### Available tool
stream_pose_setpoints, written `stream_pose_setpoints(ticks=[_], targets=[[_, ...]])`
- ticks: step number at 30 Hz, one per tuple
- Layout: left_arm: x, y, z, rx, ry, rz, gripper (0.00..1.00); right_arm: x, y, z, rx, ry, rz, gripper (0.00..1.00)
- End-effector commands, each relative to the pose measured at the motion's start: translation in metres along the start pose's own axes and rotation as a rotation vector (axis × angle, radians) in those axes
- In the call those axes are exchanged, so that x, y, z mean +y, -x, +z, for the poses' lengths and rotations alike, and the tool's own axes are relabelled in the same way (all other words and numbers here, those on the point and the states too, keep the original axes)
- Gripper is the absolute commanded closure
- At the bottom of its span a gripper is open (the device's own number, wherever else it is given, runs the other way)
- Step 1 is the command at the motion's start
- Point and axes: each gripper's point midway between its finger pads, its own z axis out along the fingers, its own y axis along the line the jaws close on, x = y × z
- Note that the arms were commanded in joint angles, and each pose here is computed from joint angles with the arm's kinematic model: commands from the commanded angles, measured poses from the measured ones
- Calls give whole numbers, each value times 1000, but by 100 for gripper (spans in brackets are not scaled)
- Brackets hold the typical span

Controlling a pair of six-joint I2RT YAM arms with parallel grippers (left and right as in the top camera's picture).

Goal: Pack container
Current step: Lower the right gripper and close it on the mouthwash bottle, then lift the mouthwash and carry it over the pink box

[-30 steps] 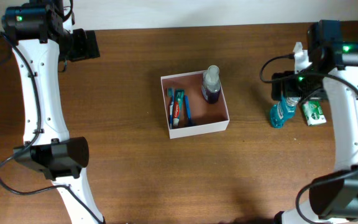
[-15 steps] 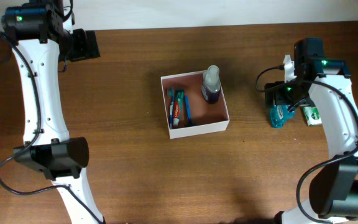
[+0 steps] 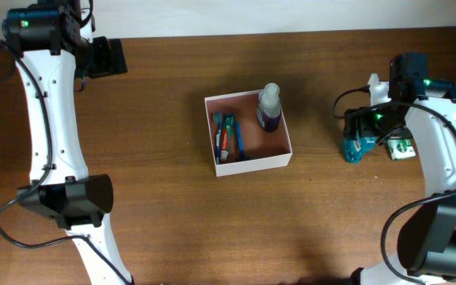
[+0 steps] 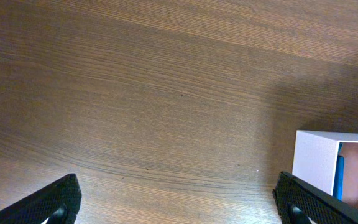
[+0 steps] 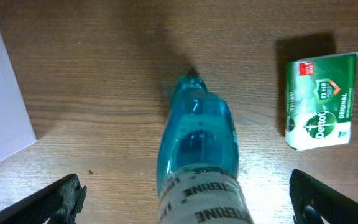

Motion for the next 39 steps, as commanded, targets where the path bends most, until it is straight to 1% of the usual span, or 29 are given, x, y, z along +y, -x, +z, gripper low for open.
stream_pose_setpoints(ticks=[1,13,14,18,19,20,23,24,30,39], targets=[[2,1,3,1,9,9,0,4,-3,10,26,28,-15,2],[2,1,3,1,9,9,0,3,-4,23,50,33,-13,0],[2,1,3,1,9,9,0,3,-3,23,47,32,-13,2],[2,1,3,1,9,9,0,3,0,24,35,30,-14,5],[2,1,3,1,9,9,0,2,1,24,31,29,-15,7],[2,1,3,1,9,9,0,2,2,24,26,29,-15,14],[2,1,3,1,9,9,0,2,3,24,22,28,-15,27],[2,1,3,1,8,10,0,2,3,24,21,28,-15,29],[2,1,3,1,9,9,0,2,5,24,15,26,-16,30],[2,1,3,1,9,9,0,2,5,24,15,26,-15,50]])
